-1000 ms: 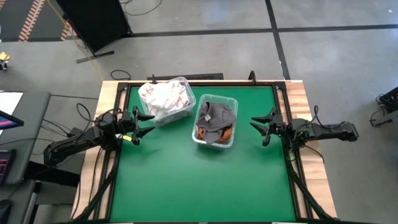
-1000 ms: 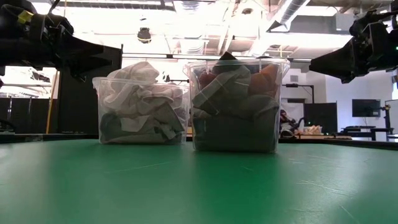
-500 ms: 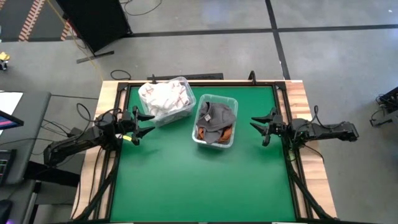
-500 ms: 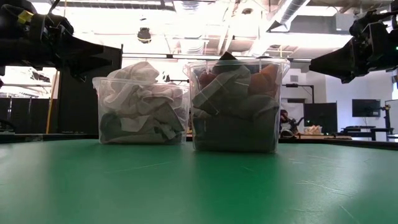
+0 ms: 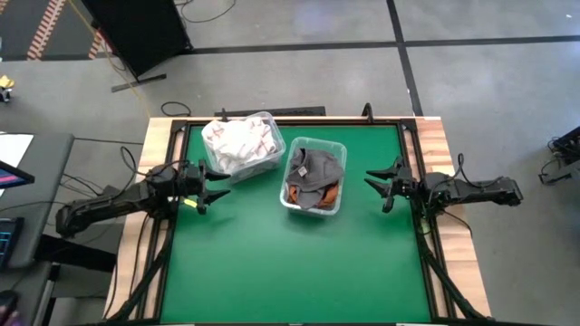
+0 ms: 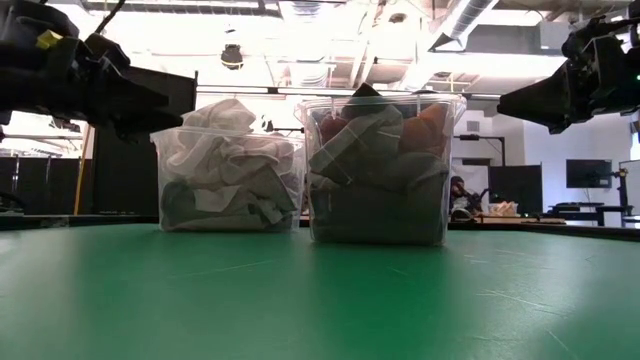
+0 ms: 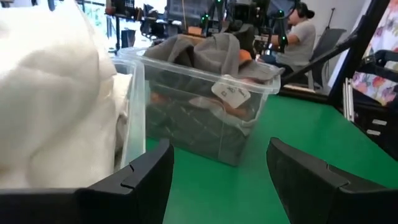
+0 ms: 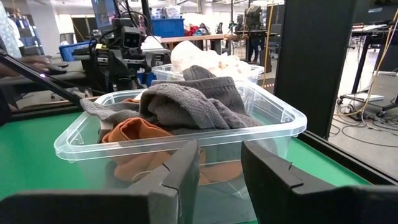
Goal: Sort towels by color in basket
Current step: Return to Home Position
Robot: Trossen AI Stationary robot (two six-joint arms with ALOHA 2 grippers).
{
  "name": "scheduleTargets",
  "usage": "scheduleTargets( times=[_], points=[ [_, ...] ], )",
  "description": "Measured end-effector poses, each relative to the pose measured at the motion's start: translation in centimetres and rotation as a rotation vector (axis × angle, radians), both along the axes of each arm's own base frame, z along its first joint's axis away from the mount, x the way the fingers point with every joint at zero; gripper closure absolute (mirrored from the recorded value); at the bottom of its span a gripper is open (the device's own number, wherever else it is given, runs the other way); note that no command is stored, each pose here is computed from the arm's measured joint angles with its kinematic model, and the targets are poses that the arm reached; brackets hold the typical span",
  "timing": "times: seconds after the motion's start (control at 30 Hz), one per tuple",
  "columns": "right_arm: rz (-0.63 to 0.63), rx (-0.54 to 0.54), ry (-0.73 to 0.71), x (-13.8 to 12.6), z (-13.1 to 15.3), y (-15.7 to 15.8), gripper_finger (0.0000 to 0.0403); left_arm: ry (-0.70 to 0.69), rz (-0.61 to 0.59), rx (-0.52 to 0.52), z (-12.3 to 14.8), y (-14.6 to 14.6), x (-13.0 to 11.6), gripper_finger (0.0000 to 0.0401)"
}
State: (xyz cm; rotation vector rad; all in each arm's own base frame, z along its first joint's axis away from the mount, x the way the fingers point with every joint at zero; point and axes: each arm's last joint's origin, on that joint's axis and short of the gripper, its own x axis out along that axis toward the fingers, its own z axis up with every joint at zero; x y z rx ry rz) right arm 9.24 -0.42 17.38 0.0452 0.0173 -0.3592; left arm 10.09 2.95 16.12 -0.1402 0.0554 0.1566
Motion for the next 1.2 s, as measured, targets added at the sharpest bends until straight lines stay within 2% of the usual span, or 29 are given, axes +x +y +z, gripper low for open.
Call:
scheduleTargets(
  times=[1.2],
  points=[
    [0.001,0.0,0.0,0.0,-0.01,0.0,0.0253,0.015,0.006,-0.005,-0.14,0.05,0.08,0.0156]
  ],
)
